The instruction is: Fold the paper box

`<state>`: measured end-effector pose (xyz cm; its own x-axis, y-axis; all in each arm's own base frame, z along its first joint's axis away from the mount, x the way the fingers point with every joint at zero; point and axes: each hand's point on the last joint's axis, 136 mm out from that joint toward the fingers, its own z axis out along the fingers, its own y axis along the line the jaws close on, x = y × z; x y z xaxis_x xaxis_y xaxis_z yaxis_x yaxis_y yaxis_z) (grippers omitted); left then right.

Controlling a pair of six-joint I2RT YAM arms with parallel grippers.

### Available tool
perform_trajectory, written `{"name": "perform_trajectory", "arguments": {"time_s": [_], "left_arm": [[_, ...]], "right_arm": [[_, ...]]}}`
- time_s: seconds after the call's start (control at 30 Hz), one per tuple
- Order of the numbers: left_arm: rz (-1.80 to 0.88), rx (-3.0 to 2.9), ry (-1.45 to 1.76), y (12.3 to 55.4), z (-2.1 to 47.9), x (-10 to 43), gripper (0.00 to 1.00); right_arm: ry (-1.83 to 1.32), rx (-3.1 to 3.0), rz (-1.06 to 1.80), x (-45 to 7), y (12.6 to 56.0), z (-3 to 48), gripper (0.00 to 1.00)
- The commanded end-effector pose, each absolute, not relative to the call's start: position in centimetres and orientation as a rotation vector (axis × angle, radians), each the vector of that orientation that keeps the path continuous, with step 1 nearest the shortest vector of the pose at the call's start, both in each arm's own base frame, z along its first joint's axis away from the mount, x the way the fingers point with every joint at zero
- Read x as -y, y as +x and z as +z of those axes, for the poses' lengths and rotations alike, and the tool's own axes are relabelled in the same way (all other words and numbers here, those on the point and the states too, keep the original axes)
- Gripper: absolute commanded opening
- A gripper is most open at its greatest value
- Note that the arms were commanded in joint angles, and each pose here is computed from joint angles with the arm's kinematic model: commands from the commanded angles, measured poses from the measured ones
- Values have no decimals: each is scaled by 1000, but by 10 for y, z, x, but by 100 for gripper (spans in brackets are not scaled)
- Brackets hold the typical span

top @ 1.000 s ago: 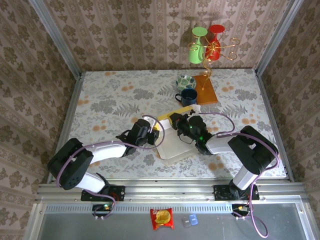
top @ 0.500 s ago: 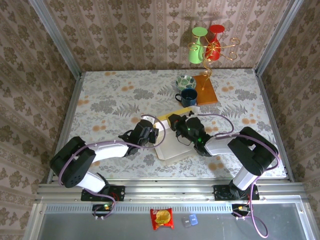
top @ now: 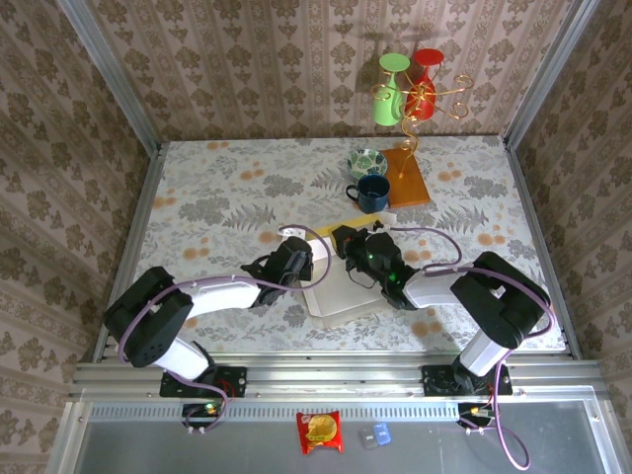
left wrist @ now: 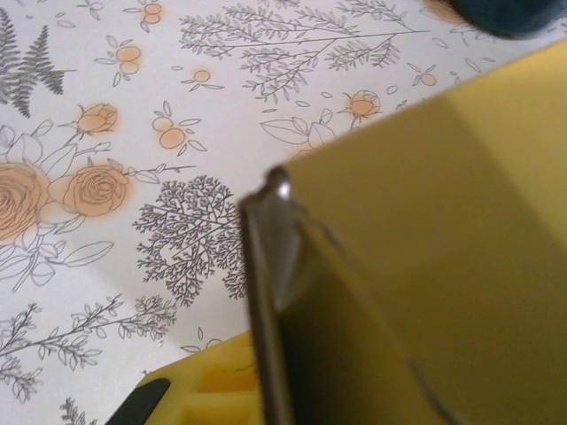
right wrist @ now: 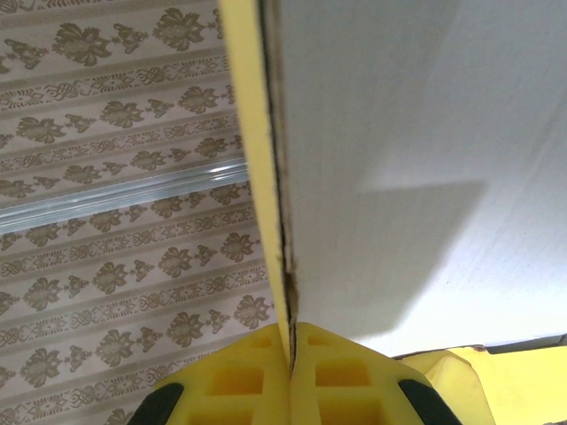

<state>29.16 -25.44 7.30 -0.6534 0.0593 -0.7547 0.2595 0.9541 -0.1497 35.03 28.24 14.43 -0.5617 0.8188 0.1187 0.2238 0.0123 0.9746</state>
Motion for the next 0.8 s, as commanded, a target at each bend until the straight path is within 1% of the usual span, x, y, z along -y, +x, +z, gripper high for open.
{"name": "perform_trajectory", "arguments": {"time_s": [0.0, 0.2, 0.4, 0.5, 0.67, 0.77], "left_arm": [[-280, -2261, 77, 301, 84, 254, 10], [-210, -2281, 27, 304, 81, 250, 0], [-133, -2264, 35, 307, 84, 241, 0], [-118, -2251, 56, 308, 86, 240, 0], [-101, -2226, 107, 310, 90, 240, 0], [-84, -2210, 133, 313, 93, 239, 0]], "right_arm": [[1113, -1863, 1525, -285, 344, 129, 0], [1125, -1851, 1515, -286, 344, 131, 0], [1142, -1863, 1477, -280, 340, 130, 0], [1149, -1869, 1453, -274, 338, 131, 12], [1129, -1874, 1488, -272, 336, 141, 45], [1109, -1919, 1450, -264, 332, 148, 60]]}}
